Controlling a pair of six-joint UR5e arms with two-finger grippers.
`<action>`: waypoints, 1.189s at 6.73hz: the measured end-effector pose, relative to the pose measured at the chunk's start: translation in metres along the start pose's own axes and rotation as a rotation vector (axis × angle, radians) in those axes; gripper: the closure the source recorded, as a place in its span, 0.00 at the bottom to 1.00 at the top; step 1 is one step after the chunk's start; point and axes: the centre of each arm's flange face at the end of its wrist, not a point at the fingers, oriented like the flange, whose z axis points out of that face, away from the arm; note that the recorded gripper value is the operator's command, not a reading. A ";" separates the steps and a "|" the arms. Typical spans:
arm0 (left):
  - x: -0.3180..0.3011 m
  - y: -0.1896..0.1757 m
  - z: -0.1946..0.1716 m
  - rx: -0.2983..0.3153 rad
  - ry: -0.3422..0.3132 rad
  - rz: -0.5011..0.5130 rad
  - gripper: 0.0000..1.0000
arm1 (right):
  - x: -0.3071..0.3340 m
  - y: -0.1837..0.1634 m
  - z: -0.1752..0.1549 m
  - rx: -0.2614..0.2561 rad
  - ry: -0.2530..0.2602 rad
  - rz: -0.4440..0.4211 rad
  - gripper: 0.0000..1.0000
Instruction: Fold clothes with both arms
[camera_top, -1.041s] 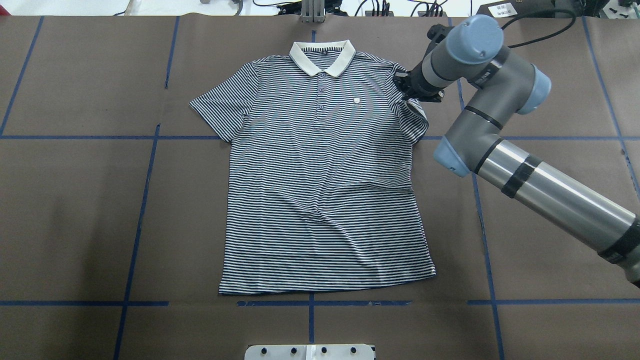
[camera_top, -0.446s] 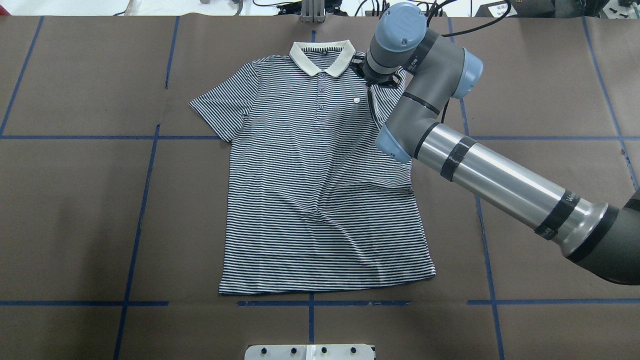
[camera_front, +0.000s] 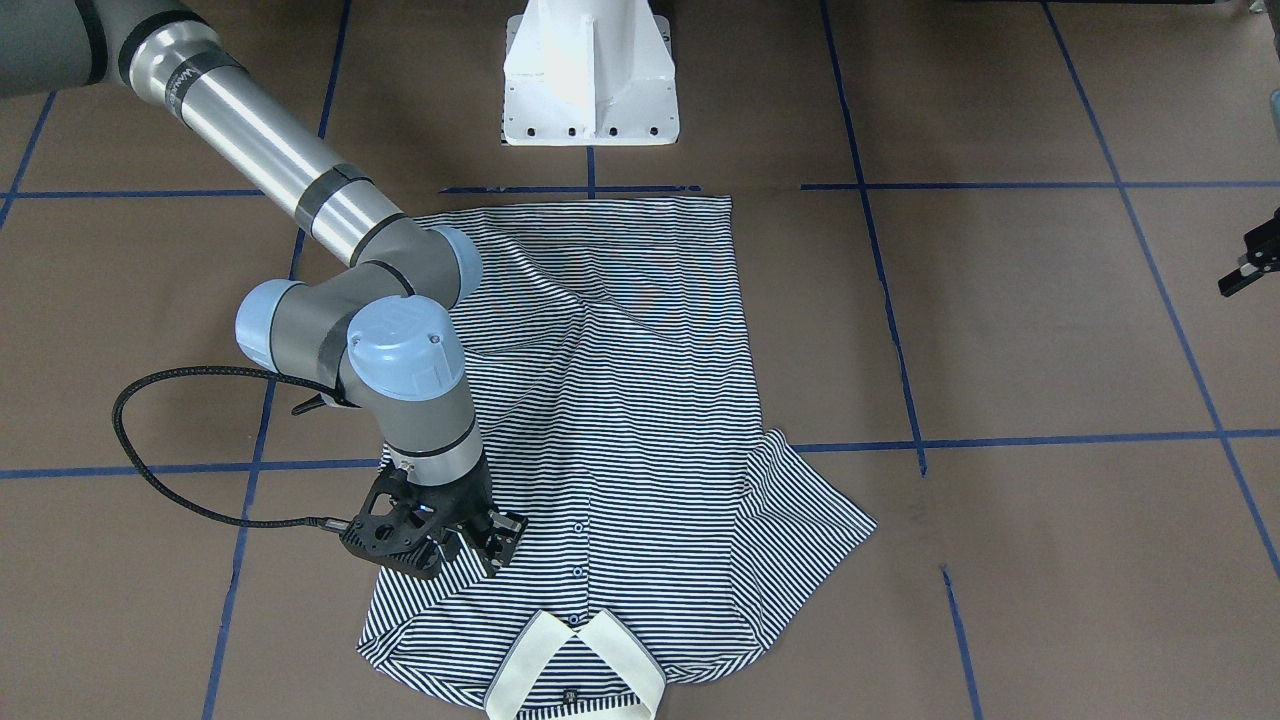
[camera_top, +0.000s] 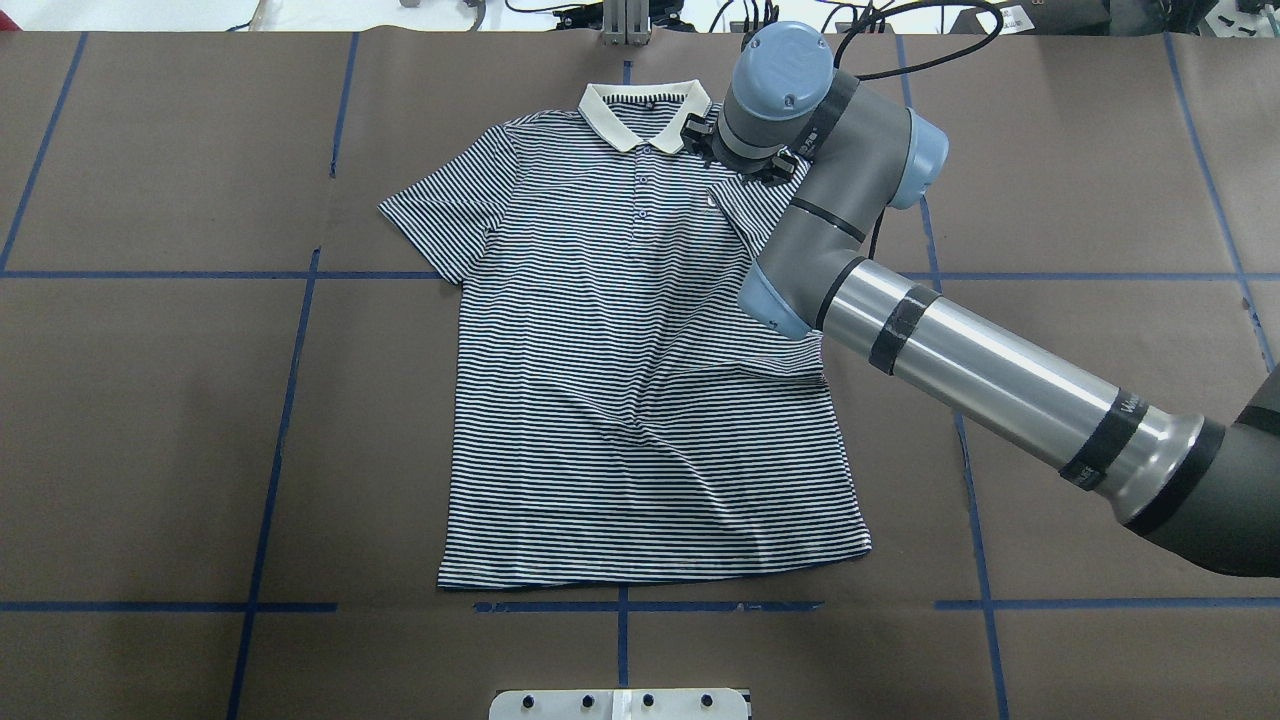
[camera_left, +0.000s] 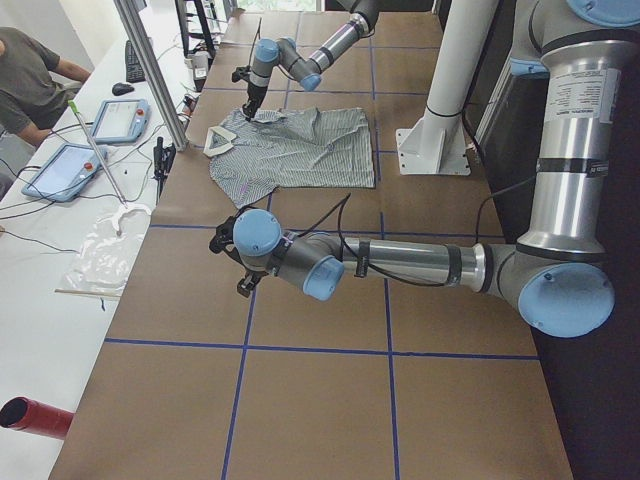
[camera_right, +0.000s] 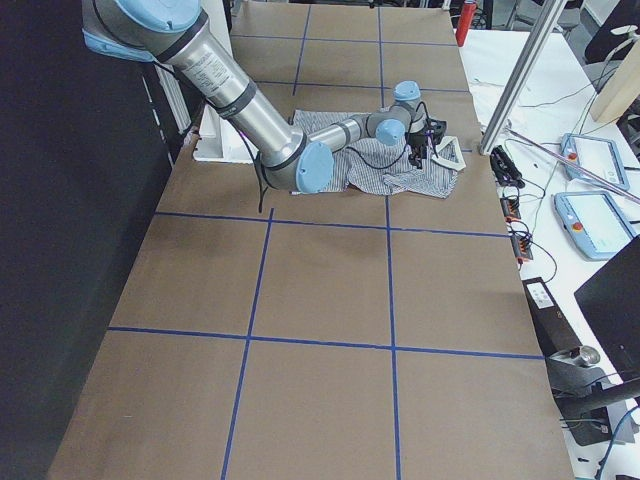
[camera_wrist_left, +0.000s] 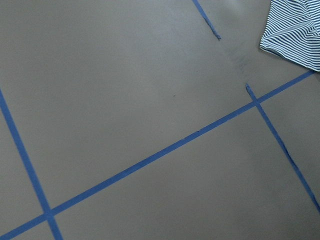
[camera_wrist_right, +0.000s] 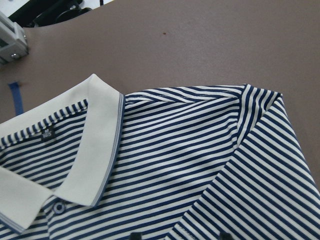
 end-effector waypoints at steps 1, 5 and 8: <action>0.040 -0.037 0.028 -0.015 0.020 -0.108 0.00 | 0.004 0.005 -0.020 0.002 -0.033 -0.003 0.00; 0.209 -0.154 0.207 0.058 -0.190 -0.384 0.23 | 0.095 0.041 -0.130 -0.057 -0.158 -0.026 0.00; 0.221 -0.180 0.277 0.047 -0.291 -0.418 0.35 | 0.123 0.051 -0.161 -0.065 -0.194 -0.034 0.00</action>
